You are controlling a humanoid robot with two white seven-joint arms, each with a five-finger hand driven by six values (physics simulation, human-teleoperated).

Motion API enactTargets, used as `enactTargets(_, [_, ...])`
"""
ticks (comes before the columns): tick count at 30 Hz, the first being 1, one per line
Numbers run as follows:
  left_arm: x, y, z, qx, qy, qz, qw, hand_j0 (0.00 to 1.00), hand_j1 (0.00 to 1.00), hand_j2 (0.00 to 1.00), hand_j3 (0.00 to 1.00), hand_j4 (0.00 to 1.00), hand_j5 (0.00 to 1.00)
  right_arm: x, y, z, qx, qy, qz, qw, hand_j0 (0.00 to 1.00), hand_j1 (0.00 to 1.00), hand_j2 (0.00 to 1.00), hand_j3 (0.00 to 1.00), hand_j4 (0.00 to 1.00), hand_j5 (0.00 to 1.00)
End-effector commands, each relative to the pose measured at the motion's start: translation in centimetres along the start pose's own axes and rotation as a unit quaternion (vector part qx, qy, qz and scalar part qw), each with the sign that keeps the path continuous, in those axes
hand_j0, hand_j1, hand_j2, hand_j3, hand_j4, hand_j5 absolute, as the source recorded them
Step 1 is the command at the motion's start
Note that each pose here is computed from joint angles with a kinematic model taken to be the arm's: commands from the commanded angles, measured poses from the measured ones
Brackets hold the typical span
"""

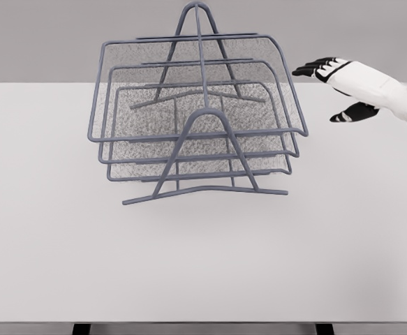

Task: Pull out the upper folder box with right arm

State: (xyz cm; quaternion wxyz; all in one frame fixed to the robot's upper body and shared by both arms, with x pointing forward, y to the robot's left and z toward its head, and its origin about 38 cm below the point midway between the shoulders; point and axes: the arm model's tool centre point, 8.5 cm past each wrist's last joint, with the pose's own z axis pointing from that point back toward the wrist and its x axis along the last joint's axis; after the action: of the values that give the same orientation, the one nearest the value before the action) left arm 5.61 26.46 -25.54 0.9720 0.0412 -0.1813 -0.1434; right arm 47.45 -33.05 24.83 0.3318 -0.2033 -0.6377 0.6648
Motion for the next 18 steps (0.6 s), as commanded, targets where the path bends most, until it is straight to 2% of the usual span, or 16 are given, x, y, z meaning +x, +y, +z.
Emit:
enactTargets(1, [0.0,0.0,0.0,0.000,0.000,0.000,1.0000,1.00,1.00,1.00,1.00,1.00,1.00,0.5,1.7,-1.2,0.015,-0.011,-0.018,0.9997,1.00,1.00,1.00,1.00,1.00,1.00])
enactTargets(2, [0.0,0.0,0.0,0.000,0.000,0.000,1.0000,1.00,1.00,1.00,1.00,1.00,1.00,0.6,1.0,-1.3,0.010,-0.012,-0.012,0.9998,1.00,1.00,1.00,1.00,1.00,1.00])
enactTargets(5, [0.0,0.0,0.0,0.000,0.000,0.000,1.0000,1.00,1.00,1.00,1.00,1.00,1.00,0.9,0.9,-1.7,0.005,-0.018,-0.012,0.9997,1.00,1.00,1.00,1.00,1.00,1.00])
enactTargets(11, [0.0,0.0,0.0,0.000,0.000,0.000,1.0000,1.00,1.00,1.00,1.00,1.00,1.00,1.2,1.6,-1.9,0.020,-0.022,-0.008,0.9995,1.00,1.00,1.00,1.00,1.00,1.00])
enactTargets(13, [0.0,0.0,0.0,0.000,0.000,0.000,1.0000,1.00,1.00,1.00,1.00,1.00,1.00,1.5,0.5,-2.0,0.012,-0.028,0.002,0.9996,1.00,1.00,1.00,1.00,1.00,1.00])
enactTargets(18, [0.0,0.0,0.0,0.000,0.000,0.000,1.0000,1.00,1.00,1.00,1.00,1.00,1.00,1.8,0.2,-2.1,0.015,-0.031,0.013,0.9993,1.00,1.00,1.00,1.00,1.00,1.00])
